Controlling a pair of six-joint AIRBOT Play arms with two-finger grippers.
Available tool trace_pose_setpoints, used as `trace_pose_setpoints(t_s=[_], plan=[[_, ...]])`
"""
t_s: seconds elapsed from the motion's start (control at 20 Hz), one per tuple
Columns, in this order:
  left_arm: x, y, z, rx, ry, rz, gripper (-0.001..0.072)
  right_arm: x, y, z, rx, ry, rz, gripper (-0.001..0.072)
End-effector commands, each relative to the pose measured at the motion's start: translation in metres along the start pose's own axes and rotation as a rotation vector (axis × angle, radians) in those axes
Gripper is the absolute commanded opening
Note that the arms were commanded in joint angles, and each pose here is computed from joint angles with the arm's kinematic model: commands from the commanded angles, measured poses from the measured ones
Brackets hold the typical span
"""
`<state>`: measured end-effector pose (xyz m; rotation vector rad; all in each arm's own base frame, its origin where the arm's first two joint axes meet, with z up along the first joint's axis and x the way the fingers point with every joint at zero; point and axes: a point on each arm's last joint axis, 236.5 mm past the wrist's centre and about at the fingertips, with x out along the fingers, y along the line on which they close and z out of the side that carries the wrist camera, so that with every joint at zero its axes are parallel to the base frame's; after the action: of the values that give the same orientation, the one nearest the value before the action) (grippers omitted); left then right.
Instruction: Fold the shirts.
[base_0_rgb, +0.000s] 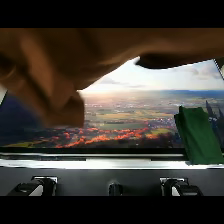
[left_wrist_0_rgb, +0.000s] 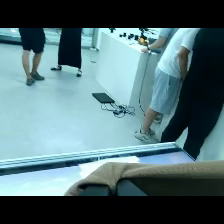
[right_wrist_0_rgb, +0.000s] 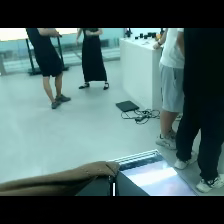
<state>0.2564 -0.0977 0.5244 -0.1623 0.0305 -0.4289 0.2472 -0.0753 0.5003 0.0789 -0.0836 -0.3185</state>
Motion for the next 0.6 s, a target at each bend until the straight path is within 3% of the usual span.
trace_pose_setpoints(t_s=[0.0, 0.15, 0.3, 0.4, 0.55], plan=[[-0.009, 0.003, 0.001, -0.001, -0.010, 0.030, 0.0025, -0.015, -0.007, 0.007, 0.010, -0.007, -0.014, 0.0035], [0.036, 0.044, -0.060, -0.053, 0.186, 0.092, 0.0025, 0.024, 0.000, -0.055, -0.005, 0.228, -0.037, 0.0036], [0.092, 0.100, -0.193, -0.167, 0.549, 0.153, 0.0025, 0.084, 0.022, -0.192, -0.079, 0.657, -0.040, 0.0037], [0.127, 0.135, -0.284, -0.233, 0.727, 0.176, 0.0025, 0.136, 0.050, -0.276, -0.080, 0.779, 0.013, 0.0036], [0.178, 0.181, -0.395, -0.316, 0.898, 0.199, 0.0025, 0.193, 0.080, -0.398, 0.101, 0.933, -0.013, 0.0037]])
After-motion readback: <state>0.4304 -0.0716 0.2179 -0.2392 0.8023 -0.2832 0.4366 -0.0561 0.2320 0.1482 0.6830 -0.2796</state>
